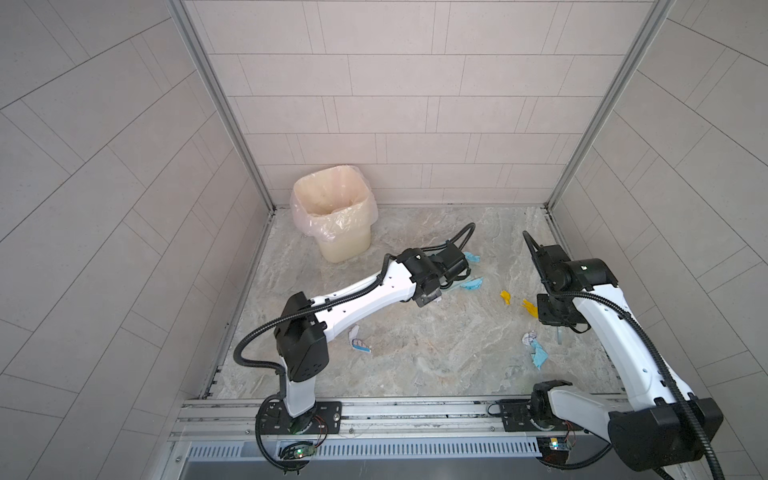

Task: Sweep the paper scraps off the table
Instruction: 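Lower the empty dustpan to the floor while the right gripper moves the brush, then sweep the printed and light blue scraps into the dustpan with the right gripper's brush, then lift the dustpan with the left gripper and carry it to the bin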

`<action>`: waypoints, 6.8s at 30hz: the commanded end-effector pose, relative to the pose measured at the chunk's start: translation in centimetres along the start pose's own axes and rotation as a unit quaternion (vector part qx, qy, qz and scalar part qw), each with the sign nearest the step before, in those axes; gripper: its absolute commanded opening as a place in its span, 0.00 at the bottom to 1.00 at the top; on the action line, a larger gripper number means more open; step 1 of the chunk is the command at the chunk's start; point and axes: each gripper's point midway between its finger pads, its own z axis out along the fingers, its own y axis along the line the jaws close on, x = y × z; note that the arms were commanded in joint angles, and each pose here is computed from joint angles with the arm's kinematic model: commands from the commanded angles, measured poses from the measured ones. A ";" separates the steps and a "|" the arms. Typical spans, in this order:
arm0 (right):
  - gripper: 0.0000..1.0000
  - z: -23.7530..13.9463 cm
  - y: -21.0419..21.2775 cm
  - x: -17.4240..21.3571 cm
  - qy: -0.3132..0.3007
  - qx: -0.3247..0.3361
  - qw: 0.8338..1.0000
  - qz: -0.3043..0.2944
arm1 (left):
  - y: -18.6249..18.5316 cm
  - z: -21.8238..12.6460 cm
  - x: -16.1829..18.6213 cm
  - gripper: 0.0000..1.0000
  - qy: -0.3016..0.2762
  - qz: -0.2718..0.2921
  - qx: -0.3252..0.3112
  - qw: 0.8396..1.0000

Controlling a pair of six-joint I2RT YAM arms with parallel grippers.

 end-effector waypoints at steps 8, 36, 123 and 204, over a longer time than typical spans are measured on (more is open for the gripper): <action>0.00 2.5 0.2 0.5 0.033 -0.022 0.998 0.046 | -9.7 1.7 0.1 0.00 -0.033 0.028 0.131 0.990; 0.00 3.0 5.4 3.2 0.090 -0.151 0.983 0.048 | -10.8 3.3 3.7 0.00 0.002 0.034 0.138 0.990; 0.00 -2.0 14.6 2.1 0.067 -0.178 0.960 -0.205 | -15.5 5.9 7.8 0.00 0.092 0.131 0.207 0.965; 0.00 -5.5 12.7 1.0 0.029 -0.290 0.950 -0.114 | -5.6 0.1 6.7 0.00 -0.038 -0.104 0.144 0.983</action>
